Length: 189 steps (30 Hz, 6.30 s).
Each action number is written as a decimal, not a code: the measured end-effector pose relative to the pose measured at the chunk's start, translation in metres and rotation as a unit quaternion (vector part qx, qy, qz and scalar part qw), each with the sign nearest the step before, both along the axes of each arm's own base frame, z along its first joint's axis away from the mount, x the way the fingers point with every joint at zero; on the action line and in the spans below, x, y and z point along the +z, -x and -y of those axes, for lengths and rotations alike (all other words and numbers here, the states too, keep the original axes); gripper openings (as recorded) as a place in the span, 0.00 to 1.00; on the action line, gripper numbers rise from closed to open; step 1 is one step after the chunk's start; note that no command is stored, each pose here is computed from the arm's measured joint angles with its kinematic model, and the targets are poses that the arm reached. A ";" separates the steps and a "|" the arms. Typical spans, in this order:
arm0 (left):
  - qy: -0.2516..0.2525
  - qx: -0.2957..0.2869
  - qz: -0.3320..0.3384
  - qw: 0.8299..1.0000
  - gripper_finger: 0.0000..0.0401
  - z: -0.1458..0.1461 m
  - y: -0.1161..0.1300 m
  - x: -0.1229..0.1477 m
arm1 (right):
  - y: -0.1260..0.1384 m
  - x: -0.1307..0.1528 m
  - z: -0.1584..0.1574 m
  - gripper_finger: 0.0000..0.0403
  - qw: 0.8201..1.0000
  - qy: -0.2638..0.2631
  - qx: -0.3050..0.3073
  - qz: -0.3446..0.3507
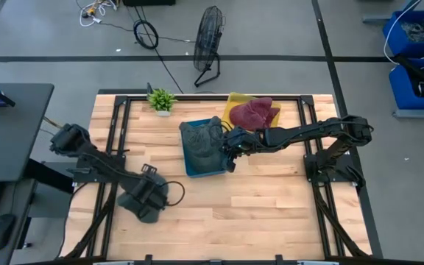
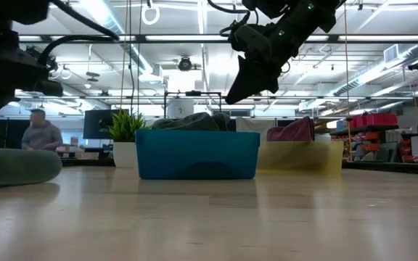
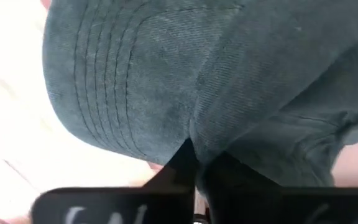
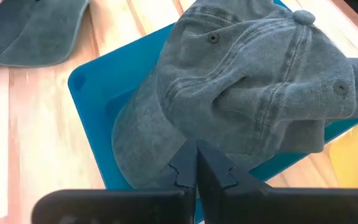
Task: Pick & Place hat
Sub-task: Put the black cap into the blue bin
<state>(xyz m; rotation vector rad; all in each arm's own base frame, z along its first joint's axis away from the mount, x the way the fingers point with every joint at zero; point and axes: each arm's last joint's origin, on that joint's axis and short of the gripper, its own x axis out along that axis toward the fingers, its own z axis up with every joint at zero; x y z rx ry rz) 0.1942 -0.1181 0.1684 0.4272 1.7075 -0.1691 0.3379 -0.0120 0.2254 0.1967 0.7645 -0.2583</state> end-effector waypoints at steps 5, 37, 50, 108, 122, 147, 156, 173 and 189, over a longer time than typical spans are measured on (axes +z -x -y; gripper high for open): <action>0.005 -0.103 -0.005 0.995 0.02 -0.007 -0.009 0.020 | 0.000 0.001 0.001 0.02 1.000 0.006 -0.019 0.006; -0.318 -0.728 -0.030 0.607 0.03 -0.125 -0.128 0.108 | 0.052 0.043 -0.015 0.02 0.991 -0.001 -0.131 -0.014; -0.243 -0.834 -0.097 0.486 0.02 -0.113 -0.154 0.056 | 0.069 0.065 -0.023 0.02 0.987 0.027 -0.156 0.031; -0.336 -0.360 0.231 0.839 0.22 -0.071 -0.130 0.106 | 0.055 0.088 -0.021 0.02 0.987 0.051 -0.058 0.137; -0.002 -0.051 0.356 0.933 0.22 -0.089 -0.081 0.130 | 0.016 0.051 -0.027 0.02 0.990 0.071 -0.037 0.117; -0.076 0.087 0.255 0.960 0.22 -0.185 -0.133 0.046 | -0.026 -0.051 0.050 0.02 0.994 0.053 -0.099 -0.007; -0.056 0.097 0.233 0.966 0.22 -0.196 -0.128 0.044 | -0.031 -0.063 0.051 0.02 0.992 0.043 -0.118 -0.009; -0.119 0.145 0.333 0.924 0.22 -0.151 -0.033 0.154 | -0.003 0.028 0.023 0.02 0.991 0.061 -0.073 0.093; -0.003 0.155 0.632 0.759 0.22 -0.120 0.072 0.235 | -0.050 -0.033 -0.002 0.02 0.992 0.053 0.007 0.115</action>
